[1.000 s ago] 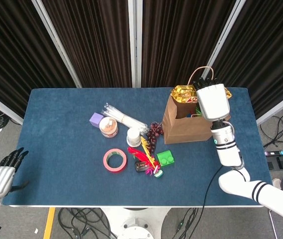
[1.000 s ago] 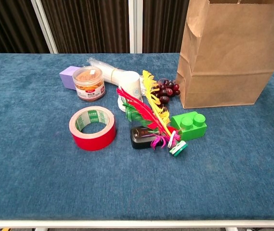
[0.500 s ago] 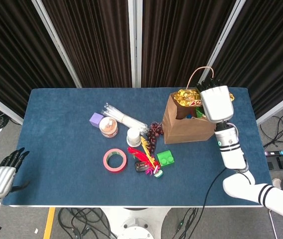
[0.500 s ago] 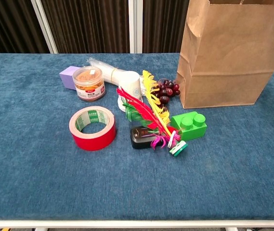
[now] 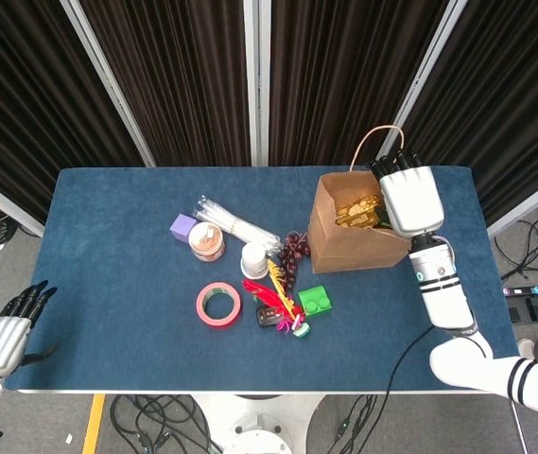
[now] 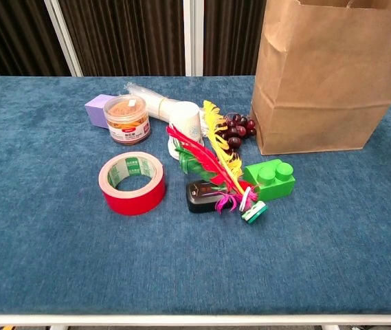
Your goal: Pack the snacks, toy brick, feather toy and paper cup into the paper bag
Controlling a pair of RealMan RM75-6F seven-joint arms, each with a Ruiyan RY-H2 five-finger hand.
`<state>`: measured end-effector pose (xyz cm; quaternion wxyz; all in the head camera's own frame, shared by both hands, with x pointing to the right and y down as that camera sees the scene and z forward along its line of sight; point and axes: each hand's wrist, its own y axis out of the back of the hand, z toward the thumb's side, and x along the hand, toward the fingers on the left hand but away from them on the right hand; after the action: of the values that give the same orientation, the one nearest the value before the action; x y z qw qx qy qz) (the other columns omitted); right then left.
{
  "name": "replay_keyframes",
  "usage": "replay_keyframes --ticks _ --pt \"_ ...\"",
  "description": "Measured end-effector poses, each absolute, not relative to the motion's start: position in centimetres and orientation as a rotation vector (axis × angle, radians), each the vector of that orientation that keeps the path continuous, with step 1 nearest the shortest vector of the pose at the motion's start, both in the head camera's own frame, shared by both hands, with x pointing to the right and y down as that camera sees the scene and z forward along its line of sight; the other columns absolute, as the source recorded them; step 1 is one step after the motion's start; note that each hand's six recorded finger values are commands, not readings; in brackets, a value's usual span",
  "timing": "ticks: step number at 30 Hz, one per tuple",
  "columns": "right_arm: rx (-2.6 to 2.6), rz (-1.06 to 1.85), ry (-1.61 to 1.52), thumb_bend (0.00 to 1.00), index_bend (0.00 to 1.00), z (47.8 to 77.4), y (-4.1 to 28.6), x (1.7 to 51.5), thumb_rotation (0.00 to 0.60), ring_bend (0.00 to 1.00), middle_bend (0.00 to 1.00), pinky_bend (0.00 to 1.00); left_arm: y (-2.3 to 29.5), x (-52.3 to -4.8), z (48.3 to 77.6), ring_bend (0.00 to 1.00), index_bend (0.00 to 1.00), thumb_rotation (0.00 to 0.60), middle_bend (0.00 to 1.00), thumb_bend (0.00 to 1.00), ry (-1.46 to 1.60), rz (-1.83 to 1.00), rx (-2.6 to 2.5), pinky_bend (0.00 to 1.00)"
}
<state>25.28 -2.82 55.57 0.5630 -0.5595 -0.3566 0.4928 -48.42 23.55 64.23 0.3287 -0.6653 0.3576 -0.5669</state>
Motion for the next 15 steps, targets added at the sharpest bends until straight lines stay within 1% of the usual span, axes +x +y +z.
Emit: replay_keyframes --ticks 6,11,15 --pt "-1.321 1.046 -0.941 0.00 0.31 53.2 -2.8 24.2 0.600 0.23 0.37 0.28 23.4 -48.4 64.2 0.02 0.13 0.600 0.08 0.26 0.940 -1.481 -1.741 0.17" --pt "-1.377 0.836 -1.074 0.00 0.30 50.4 -2.1 22.2 0.600 0.23 0.37 0.29 23.3 -48.3 64.1 0.02 0.13 0.600 0.08 0.26 0.941 -1.476 -1.739 0.17" --pt "-1.528 0.625 -1.157 0.00 0.30 48.7 -0.5 19.9 0.600 0.22 0.37 0.29 23.3 -48.1 64.1 0.02 0.13 0.600 0.08 0.26 0.939 -1.473 -1.740 0.17"
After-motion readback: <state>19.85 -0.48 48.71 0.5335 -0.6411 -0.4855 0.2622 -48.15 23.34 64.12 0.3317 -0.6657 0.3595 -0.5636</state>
